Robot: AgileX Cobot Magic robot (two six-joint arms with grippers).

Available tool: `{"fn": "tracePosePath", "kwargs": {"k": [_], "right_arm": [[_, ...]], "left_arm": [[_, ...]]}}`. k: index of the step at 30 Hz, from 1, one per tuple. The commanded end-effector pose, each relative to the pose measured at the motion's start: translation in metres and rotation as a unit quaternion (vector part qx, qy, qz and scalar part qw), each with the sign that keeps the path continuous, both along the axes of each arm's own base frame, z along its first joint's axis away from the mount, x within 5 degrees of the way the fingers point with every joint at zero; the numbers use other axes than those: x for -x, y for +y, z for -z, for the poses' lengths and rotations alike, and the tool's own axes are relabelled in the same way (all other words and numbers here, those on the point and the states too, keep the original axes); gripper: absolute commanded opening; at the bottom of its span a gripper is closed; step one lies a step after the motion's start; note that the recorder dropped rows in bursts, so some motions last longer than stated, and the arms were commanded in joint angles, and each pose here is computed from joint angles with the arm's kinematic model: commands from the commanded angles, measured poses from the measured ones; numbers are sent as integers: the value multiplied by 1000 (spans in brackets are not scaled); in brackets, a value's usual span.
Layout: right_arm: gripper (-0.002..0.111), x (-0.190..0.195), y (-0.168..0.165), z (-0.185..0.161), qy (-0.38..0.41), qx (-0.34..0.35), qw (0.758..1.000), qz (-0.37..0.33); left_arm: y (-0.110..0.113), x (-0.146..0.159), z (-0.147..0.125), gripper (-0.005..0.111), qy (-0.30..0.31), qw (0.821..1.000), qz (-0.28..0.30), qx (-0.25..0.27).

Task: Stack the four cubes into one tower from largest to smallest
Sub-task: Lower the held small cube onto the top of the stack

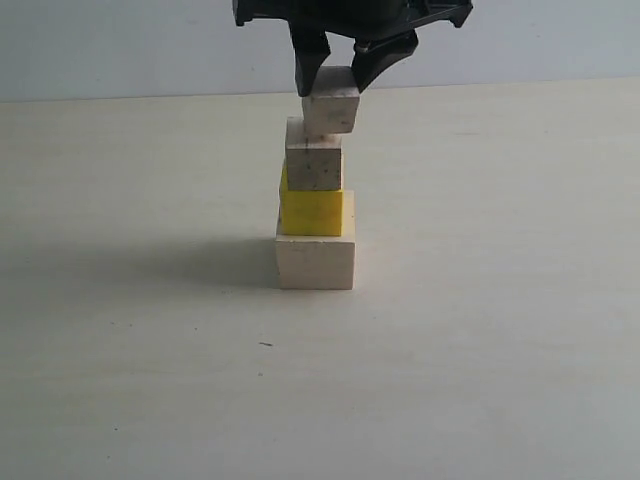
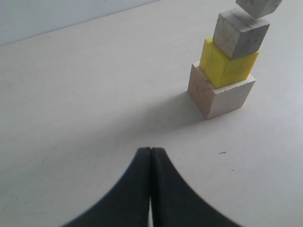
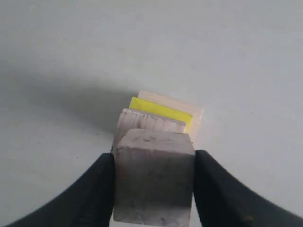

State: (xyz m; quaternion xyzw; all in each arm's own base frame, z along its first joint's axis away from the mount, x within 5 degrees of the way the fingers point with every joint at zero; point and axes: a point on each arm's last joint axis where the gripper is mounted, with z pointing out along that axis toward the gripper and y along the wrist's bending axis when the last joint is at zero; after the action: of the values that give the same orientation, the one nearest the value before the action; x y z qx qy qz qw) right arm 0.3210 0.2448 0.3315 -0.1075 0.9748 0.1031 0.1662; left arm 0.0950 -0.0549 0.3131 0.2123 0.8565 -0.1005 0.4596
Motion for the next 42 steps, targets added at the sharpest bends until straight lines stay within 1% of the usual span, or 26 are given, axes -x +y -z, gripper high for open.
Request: {"fn": "tracePosePath", "kwargs": {"k": [1,7,16,20,22,25,28,33,42], "right_arm": [[0,3,6,-2,8,-18,1000,-4],[0,4,6,-2,-11,6,1000,-1],[0,5,7,-2,-5,-1,1000,-1],[0,5,8,-2,-5,-1,1000,-11],[0,5,8,-2,-10,5,1000,-27],[0,6,8,-2,-7,2,1000,-29],[0,6,9,-2,5,-13,1000,3],[0,4,6,-2,5,-15,998,54],[0,8,12,-1,4,-12,999,52]], "left_arm": [[0,1,0,0,1,1000,-1,8],[0,1,0,0,1,1000,-1,8],[5,7,-4,0,-16,1000,1,19],[6,9,-3,0,-23,999,2,24],[6,9,-2,0,-25,999,3,25],[6,9,-2,0,-25,999,3,25],[6,9,-2,0,-26,999,3,26],[6,9,-2,0,-27,999,4,26],[6,9,-2,0,-29,999,4,27]]}}
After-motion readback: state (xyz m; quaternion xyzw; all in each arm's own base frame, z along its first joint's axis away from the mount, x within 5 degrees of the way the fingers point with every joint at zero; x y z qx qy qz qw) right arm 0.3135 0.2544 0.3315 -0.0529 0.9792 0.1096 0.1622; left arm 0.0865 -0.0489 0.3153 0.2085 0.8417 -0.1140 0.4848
